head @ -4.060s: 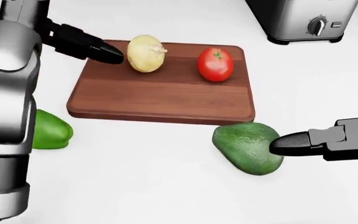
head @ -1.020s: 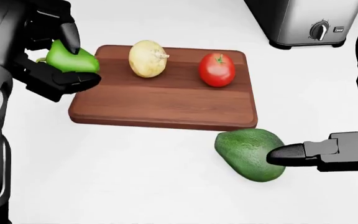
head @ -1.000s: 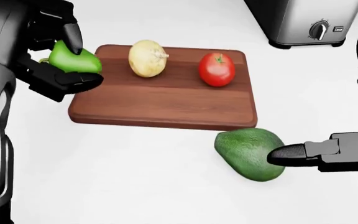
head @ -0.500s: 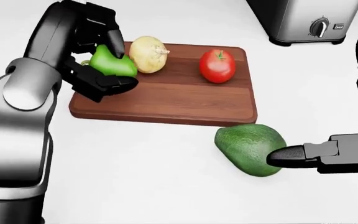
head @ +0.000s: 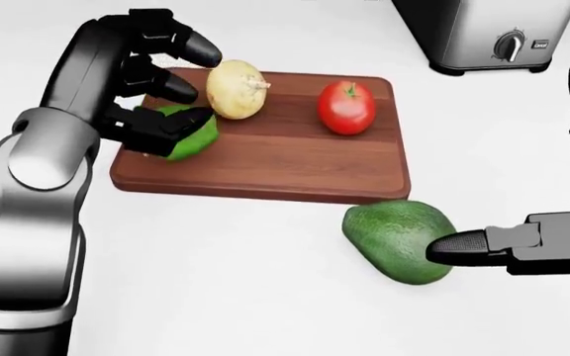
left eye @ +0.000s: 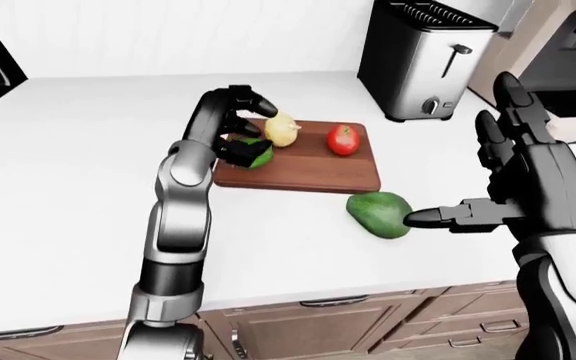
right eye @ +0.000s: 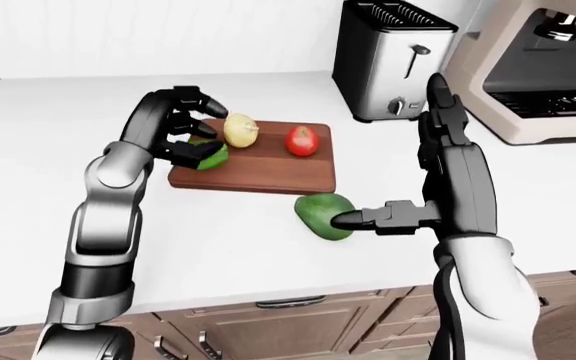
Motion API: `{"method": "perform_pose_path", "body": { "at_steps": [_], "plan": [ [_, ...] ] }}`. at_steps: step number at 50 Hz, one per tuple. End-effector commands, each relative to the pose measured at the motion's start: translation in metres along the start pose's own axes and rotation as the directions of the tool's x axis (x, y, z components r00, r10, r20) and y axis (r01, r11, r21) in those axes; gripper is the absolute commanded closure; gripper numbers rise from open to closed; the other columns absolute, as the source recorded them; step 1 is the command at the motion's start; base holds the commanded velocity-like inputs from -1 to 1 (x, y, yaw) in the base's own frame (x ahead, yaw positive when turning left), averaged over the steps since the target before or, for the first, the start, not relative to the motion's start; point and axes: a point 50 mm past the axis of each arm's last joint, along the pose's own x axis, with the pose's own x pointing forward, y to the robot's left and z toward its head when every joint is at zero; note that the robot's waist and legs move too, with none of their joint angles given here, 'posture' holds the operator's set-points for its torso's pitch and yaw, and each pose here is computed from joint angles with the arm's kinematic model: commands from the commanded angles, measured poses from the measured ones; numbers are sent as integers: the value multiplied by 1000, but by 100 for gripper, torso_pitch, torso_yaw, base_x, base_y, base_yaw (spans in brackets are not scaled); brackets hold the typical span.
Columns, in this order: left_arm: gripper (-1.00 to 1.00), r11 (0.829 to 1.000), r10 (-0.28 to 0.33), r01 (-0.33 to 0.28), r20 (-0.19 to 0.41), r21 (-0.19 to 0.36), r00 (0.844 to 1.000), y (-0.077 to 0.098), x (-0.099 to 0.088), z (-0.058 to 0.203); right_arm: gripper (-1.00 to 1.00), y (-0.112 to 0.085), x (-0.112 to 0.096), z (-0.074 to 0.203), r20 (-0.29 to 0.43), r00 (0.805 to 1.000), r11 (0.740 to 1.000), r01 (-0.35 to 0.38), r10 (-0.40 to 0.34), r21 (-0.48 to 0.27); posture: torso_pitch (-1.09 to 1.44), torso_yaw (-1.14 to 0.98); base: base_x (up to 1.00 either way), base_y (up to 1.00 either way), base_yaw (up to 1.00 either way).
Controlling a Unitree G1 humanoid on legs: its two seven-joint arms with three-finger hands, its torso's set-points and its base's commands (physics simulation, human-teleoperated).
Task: Place the avocado, onion, tomato and bell pepper on the cutting board.
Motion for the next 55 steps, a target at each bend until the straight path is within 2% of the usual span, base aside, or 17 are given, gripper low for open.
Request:
{"method": "perform_pose_path", "body": {
  "at_steps": [1,15,22,26,27,29,32,34,35,36,37,42,43,45,46,49,55],
  "plan": [
    [12,999,38,-40,86,15,996,9,-1,19,-100,-2,-2,11,72,997,1000,19,-18,-15,0,0,0,0,0],
    [4,999,42,-44,84,19,996,10,-3,19,-100,-1,-1,10,70,997,1000,16,-15,-14,0,0,0,0,0],
    [2,998,64,-66,85,22,994,19,-8,22,-100,-1,-1,9,69,998,1000,15,-14,-14,0,0,0,0,0],
    [-4,995,98,-101,82,28,992,32,-15,25,-100,-1,-1,10,69,998,1000,15,-14,-15,0,0,0,0,0],
    [-11,994,109,-111,81,22,991,37,-18,26,-100,0,-1,10,69,998,1000,12,-11,-16,0,0,0,0,0],
    [-30,990,138,-141,79,28,987,46,-23,26,-100,0,0,10,70,998,1000,11,-9,-16,0,0,0,0,0],
    [-36,983,178,-181,78,28,981,60,-34,28,-100,3,2,10,68,998,1000,2,-1,-19,0,0,0,0,0],
    [-50,978,203,-205,77,23,976,69,-39,30,-100,3,3,9,65,998,1000,-1,3,-18,0,0,0,0,0],
    [-61,977,212,-213,76,15,974,72,-42,29,-100,4,3,9,63,998,1000,-7,8,-19,0,0,0,0,0],
    [-94,974,225,-227,75,10,971,75,-45,28,-100,6,3,8,60,998,1000,-13,14,-19,0,0,0,0,0],
    [-100,971,236,-237,75,5,969,77,-46,28,-100,6,3,8,59,998,1000,-14,15,-19,0,0,0,0,0],
    [-100,950,311,-308,94,-46,946,94,-60,33,-100,7,-1,5,46,999,999,-28,29,-29,0,0,0,0,0],
    [-100,942,334,-331,85,-52,939,98,-63,31,-100,8,-2,4,40,998,999,-37,38,-31,0,0,0,0,0],
    [-100,939,344,-341,78,-52,936,98,-66,27,-100,9,-3,1,33,999,999,-39,40,-31,0,0,0,0,0],
    [-100,928,367,-362,62,-86,928,99,-68,25,-100,9,-4,1,31,999,999,-40,41,-33,0,0,0,0,0],
    [-100,918,387,-378,57,-122,920,100,-73,21,-100,10,-5,0,27,999,998,-44,45,-34,0,0,0,0,0],
    [-100,908,409,-401,44,-126,912,105,-79,18,-100,17,-10,-10,10,998,997,-64,65,-31,0,0,0,0,0]
  ]
}}
